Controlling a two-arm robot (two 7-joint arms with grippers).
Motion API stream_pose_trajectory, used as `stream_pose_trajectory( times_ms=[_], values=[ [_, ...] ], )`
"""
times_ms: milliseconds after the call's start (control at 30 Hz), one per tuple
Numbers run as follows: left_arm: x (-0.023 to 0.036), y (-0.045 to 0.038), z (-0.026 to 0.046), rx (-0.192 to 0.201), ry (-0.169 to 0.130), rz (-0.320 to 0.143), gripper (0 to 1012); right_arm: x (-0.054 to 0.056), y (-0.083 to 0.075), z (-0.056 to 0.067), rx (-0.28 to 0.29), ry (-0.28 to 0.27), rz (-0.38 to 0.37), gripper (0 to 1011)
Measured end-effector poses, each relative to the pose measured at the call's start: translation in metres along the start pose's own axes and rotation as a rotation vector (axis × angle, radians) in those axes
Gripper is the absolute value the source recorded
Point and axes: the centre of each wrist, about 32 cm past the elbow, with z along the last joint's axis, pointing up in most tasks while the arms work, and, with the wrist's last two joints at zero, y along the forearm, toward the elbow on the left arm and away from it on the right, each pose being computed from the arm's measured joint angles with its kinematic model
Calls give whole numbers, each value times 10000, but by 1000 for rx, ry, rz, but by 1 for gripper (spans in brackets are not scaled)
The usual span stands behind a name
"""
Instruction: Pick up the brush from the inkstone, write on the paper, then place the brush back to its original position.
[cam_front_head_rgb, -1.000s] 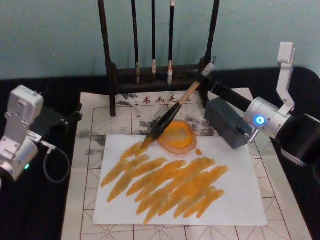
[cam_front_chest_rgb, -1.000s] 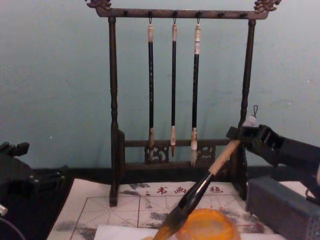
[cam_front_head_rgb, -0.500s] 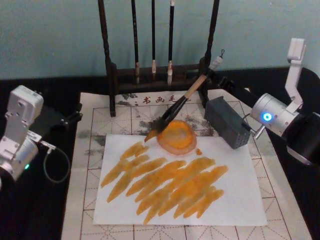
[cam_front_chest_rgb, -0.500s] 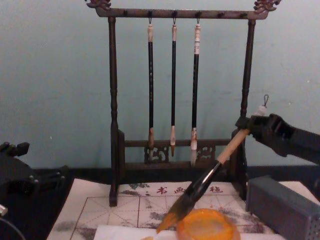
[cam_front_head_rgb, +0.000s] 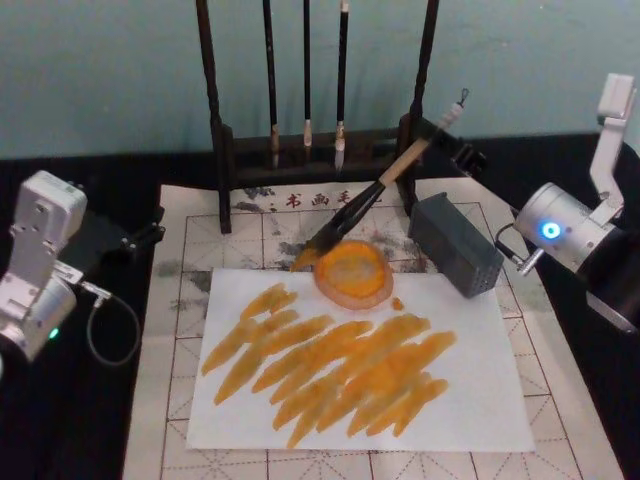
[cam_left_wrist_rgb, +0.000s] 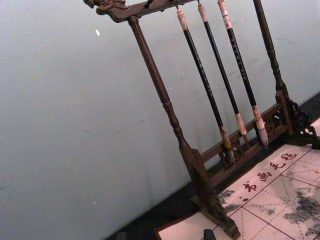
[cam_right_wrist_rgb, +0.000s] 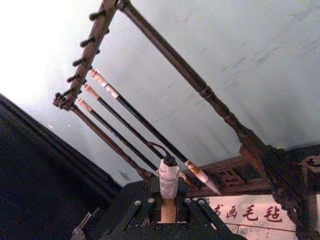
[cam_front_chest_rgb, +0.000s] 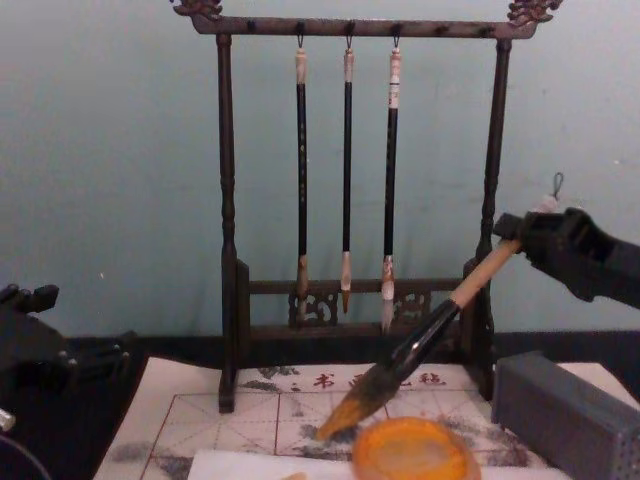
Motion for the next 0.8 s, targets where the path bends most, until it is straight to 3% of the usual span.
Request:
stream_pose_trajectory(
  times_ms=[800],
  values=[
    [0, 0, 0, 0, 0, 0, 1001, 16, -326, 106, 76, 8, -86, 182]
  ],
)
